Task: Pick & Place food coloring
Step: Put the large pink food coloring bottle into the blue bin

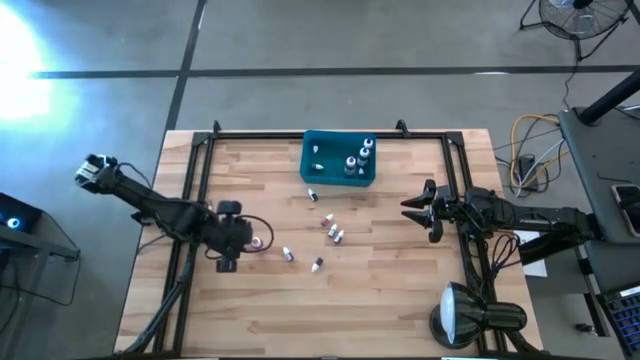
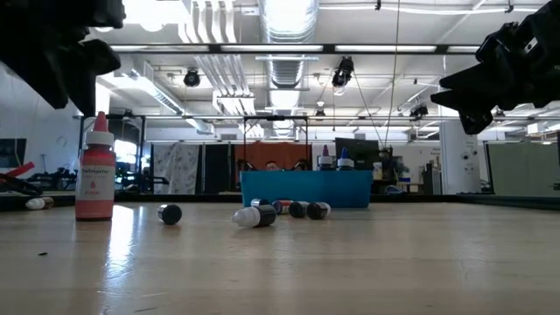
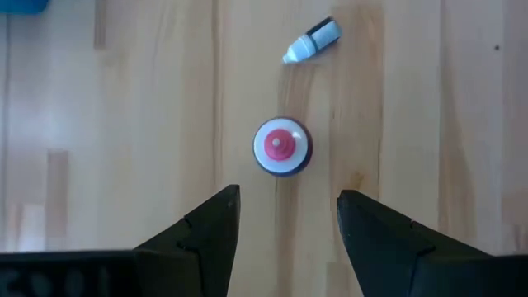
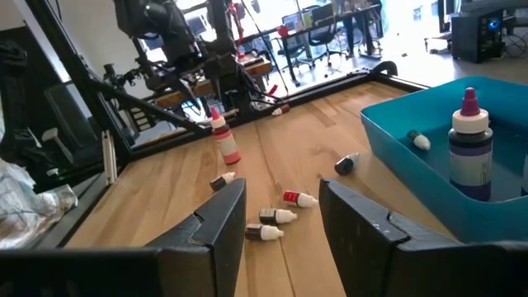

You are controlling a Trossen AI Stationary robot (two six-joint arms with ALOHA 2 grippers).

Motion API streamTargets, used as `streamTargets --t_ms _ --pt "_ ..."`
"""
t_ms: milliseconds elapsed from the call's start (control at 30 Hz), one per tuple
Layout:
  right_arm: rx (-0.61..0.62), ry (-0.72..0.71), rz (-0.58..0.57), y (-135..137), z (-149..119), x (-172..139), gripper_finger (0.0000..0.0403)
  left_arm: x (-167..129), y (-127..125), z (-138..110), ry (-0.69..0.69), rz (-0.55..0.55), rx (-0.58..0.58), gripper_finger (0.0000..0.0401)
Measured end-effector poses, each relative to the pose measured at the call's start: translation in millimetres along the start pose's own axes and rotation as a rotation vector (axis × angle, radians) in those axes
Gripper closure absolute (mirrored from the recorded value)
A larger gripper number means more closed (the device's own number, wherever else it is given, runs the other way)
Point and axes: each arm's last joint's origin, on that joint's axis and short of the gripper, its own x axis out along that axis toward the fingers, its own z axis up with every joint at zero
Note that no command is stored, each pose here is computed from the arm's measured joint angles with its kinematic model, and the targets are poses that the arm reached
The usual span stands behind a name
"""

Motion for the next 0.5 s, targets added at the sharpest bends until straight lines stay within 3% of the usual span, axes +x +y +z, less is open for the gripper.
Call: streamTargets --t_ms 500 --pt "0.0 0.0 0.0 0.0 0.0 0.0 0.0255 27.3 -3.3 -8.8 -0.054 -0.006 -0.043 0.022"
